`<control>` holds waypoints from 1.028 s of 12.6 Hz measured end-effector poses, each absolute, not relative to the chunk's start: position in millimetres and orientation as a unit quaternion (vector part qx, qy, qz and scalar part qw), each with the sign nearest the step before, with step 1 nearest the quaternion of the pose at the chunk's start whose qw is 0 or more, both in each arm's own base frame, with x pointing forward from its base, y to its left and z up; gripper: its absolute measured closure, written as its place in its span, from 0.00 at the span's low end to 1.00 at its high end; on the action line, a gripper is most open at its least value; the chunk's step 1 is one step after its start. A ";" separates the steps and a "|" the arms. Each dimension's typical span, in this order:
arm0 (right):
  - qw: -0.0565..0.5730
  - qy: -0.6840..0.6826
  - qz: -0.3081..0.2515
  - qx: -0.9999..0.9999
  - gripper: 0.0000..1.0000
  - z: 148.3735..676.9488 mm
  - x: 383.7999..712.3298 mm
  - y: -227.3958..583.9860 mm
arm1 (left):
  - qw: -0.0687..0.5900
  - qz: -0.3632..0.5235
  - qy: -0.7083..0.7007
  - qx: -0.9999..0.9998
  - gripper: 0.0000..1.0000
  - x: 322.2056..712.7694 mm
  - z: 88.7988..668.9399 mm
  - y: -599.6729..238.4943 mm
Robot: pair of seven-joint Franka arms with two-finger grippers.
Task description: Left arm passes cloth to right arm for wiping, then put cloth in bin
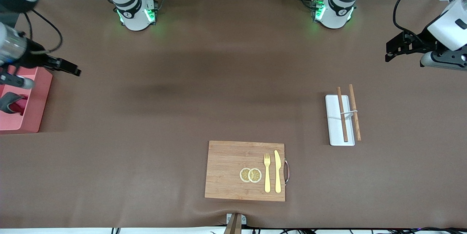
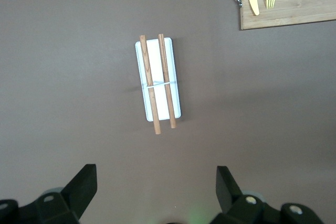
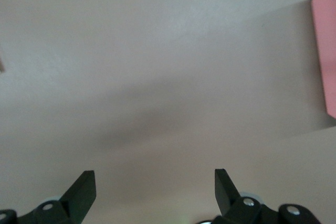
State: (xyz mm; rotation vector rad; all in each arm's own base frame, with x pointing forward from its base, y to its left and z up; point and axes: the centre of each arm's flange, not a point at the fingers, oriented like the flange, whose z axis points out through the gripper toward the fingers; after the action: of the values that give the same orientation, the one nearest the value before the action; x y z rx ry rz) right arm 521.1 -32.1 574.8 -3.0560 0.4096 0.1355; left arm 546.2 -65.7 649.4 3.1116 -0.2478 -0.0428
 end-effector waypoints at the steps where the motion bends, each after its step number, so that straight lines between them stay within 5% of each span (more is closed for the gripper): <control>1: 0.027 0.134 0.029 -0.990 0.00 599.4 516.6 -35.0 | 0.010 -0.014 -0.079 0.997 0.00 546.2 649.4 -65.8; 4: 0.027 0.129 -0.008 -0.991 0.00 640.2 514.6 -30.8 | 0.010 -0.014 -0.079 0.997 0.00 546.2 649.3 -65.7; 13: 0.029 0.110 -0.046 -0.992 0.00 643.3 571.7 -13.1 | 0.010 -0.015 -0.078 0.997 0.00 546.2 648.7 -64.8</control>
State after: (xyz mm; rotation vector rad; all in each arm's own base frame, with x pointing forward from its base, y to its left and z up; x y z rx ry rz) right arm 571.7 -13.1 643.3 -3.0613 0.3403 -0.1423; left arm 546.2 -64.8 648.7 3.1120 -0.2437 -0.0461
